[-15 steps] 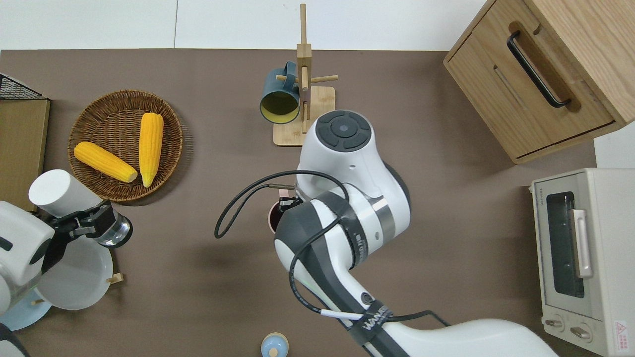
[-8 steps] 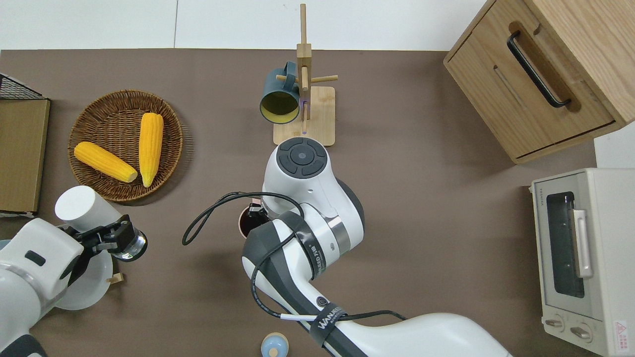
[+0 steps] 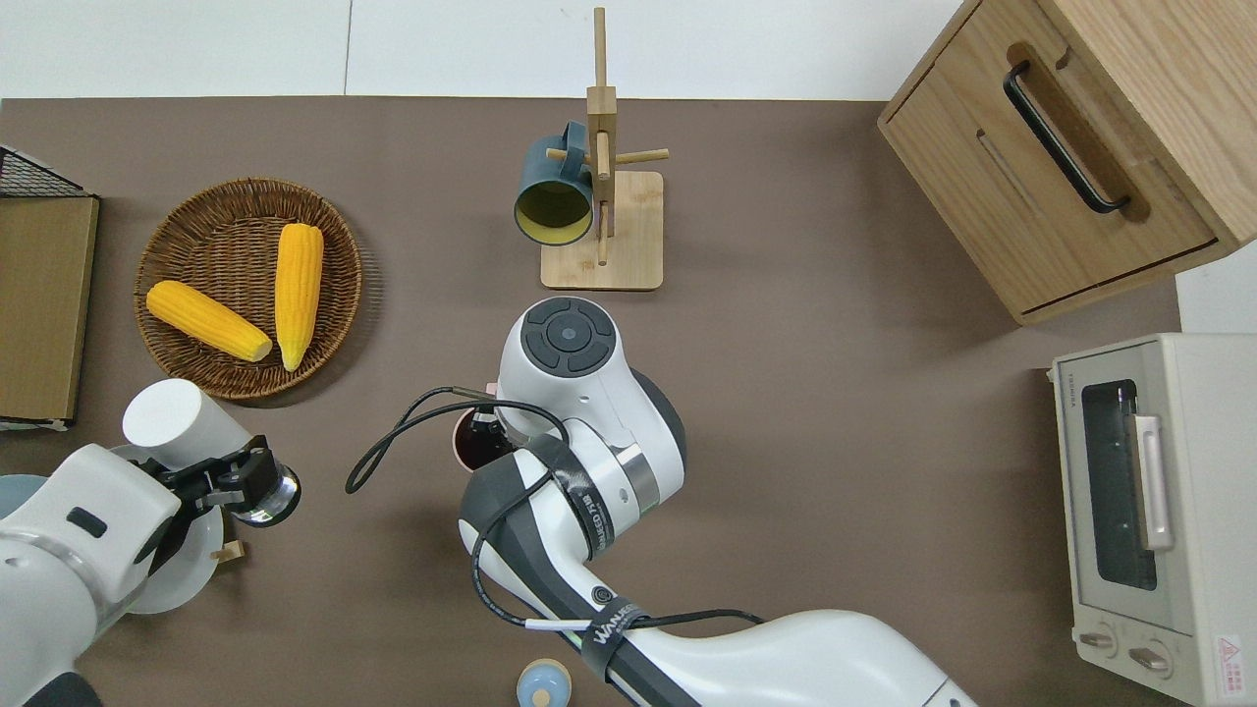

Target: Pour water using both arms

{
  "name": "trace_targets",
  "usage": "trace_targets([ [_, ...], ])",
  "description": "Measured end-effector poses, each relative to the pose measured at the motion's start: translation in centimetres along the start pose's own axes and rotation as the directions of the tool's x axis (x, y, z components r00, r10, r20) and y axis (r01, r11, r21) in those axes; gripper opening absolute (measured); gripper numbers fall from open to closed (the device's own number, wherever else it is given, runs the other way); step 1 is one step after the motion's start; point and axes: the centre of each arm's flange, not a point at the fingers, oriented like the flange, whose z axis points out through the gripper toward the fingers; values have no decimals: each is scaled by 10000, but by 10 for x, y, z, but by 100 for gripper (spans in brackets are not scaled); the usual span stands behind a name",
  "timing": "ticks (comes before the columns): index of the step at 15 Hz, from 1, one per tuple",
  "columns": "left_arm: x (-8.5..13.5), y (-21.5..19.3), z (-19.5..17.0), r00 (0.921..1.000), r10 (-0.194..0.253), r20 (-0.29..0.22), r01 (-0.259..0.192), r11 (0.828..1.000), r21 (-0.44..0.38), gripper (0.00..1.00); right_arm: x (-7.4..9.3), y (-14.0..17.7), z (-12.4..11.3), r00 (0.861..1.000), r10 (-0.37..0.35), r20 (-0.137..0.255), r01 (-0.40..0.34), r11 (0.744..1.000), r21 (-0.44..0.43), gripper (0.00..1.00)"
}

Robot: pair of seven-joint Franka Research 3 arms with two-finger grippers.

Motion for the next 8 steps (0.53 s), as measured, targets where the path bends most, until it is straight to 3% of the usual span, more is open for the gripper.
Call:
trace_targets([
  [3, -3, 7, 2, 9999, 155, 60, -155, 9999, -72, 63, 4, -2, -1, 10000, 17, -68, -17, 10000, 81, 44],
  [8, -9, 16, 7, 9984, 349, 442, -343, 9993, -162, 63, 5, -8, -37, 9999, 117, -10, -117, 9999, 49, 91],
])
